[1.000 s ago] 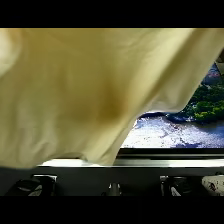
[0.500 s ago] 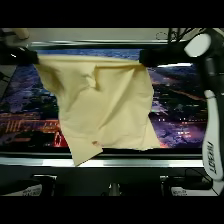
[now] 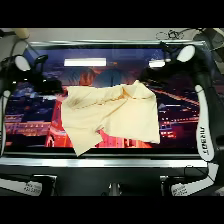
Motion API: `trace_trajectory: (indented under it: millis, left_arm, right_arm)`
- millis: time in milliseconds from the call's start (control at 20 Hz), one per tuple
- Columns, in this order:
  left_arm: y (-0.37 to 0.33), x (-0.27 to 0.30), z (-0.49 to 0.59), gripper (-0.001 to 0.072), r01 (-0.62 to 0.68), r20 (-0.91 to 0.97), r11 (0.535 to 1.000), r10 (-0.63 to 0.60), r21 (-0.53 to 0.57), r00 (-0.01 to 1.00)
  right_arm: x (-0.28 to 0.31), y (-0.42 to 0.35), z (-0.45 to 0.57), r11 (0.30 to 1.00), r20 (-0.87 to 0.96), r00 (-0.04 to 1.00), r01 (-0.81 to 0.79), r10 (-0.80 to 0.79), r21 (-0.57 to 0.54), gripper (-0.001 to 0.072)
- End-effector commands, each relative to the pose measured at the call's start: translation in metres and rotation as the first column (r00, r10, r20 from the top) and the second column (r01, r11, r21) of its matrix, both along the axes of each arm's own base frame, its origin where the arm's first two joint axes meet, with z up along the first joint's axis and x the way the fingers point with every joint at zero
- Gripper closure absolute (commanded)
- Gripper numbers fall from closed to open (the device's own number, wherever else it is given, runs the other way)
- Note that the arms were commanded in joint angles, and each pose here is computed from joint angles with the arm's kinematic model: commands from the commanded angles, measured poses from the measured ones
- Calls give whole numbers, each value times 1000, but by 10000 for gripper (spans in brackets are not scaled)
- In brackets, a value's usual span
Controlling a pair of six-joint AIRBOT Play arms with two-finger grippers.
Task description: Fold the shirts.
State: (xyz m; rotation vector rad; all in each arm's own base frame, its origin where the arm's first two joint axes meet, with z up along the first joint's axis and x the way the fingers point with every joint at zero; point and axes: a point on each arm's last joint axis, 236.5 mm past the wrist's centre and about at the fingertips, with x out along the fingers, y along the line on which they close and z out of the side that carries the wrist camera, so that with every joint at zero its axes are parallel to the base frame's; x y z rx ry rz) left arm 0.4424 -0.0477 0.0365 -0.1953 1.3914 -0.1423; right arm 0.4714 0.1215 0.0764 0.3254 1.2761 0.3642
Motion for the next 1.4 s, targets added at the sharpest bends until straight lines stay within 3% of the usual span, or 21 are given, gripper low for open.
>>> trace_trajectory:
  millis: [0, 50, 300, 750, 800, 850, 900, 1250, 1300, 1350]
  left_arm:
    - [21, -51, -15, 253, -61, -138, 989, 43, -133, 990]
    - [26, -74, -32, 251, -89, -182, 984, 61, -155, 982]
    - [14, -141, -121, 248, -235, -268, 936, 164, -261, 950]
    - [-18, -106, -142, 258, -241, -147, 918, 204, -314, 968]
    - [-20, -106, -144, 387, -239, -152, 919, 200, -313, 968]
    - [-20, -106, -144, 574, -240, -153, 919, 201, -314, 968]
    - [-19, -105, -142, 678, -240, -148, 918, 203, -314, 968]
    - [-20, -100, -106, 679, -196, -54, 924, 188, -328, 981]
    - [-20, -99, -99, 679, -189, -38, 925, 187, -329, 982]
    - [-20, -98, -94, 679, -184, -24, 926, 186, -330, 982]
  right_arm:
    - [-78, -67, -24, 996, -266, 964, -2, -22, -89, 189]
    - [-94, -74, -35, 996, -284, 957, 30, -54, -88, 226]
    - [-173, -72, -100, 993, -392, 914, 68, -100, -94, 212]
    - [-212, -71, -138, 994, -489, 868, 44, -89, -103, 149]
    - [-216, -72, -144, 993, -495, 864, 46, -95, -110, 147]
    - [-223, -73, -152, 992, -506, 857, 47, -101, -119, 142]
    - [-229, -73, -160, 991, -515, 850, 52, -108, -121, 142]
    - [-210, -64, -194, 976, -421, 881, 194, -216, -95, 188]
    - [-206, -59, -196, 972, -417, 879, 222, -231, -73, 228]
    - [-203, -55, -198, 969, -421, 874, 242, -242, -55, 320]
